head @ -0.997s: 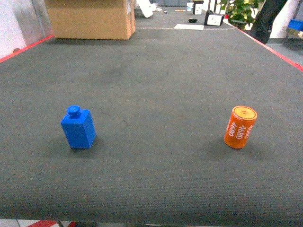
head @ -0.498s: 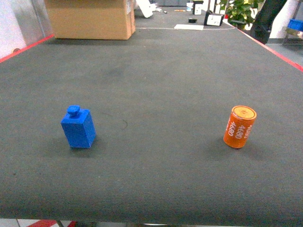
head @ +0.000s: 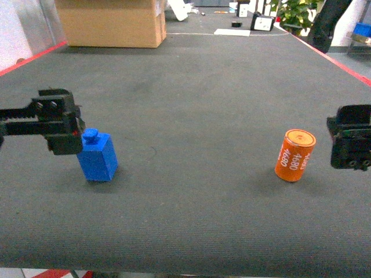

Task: Sort blue parts and orange caps into right shelf containers

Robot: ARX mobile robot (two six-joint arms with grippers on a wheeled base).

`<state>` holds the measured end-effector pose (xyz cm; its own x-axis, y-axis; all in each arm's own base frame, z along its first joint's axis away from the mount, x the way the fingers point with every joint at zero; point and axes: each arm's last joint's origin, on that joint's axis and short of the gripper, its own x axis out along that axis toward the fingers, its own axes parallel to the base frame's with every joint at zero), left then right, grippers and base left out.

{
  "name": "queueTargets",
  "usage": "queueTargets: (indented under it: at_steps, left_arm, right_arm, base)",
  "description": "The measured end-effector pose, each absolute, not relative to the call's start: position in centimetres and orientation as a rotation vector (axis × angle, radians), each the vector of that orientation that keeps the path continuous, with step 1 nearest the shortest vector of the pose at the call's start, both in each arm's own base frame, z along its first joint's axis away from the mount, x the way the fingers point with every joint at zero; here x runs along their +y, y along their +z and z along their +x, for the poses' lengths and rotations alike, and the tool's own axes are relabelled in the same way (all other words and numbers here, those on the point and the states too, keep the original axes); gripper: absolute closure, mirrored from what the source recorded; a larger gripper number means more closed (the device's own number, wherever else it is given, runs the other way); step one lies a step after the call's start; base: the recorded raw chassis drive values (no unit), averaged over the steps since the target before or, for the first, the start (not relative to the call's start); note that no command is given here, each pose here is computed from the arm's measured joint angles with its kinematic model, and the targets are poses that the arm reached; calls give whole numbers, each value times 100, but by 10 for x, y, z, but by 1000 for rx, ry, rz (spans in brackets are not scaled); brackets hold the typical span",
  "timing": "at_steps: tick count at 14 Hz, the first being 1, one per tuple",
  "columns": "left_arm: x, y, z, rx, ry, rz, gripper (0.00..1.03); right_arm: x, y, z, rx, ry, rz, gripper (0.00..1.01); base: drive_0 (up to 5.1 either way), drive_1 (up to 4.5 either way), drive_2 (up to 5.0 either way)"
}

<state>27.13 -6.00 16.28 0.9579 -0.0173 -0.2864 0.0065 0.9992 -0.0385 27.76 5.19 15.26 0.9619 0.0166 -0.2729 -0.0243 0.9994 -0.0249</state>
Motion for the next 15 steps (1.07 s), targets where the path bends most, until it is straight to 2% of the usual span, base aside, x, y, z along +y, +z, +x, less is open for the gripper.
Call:
queueTargets:
  at_steps: [4, 6, 15]
  left_arm:
    - [-71, 145, 306, 323, -30, -31, 5]
    - [-74, 129, 319, 364, -37, -24, 5]
    - [-69, 90, 350, 450, -4, -36, 5]
  right_arm:
    - [64, 129, 313, 344, 37, -34, 3]
    - [70, 119, 331, 361, 38, -9, 3]
    - [83, 82, 356, 454, 39, 21, 3]
  base:
    - [0, 0, 0]
    - [0, 0, 0]
    - [0, 0, 0]
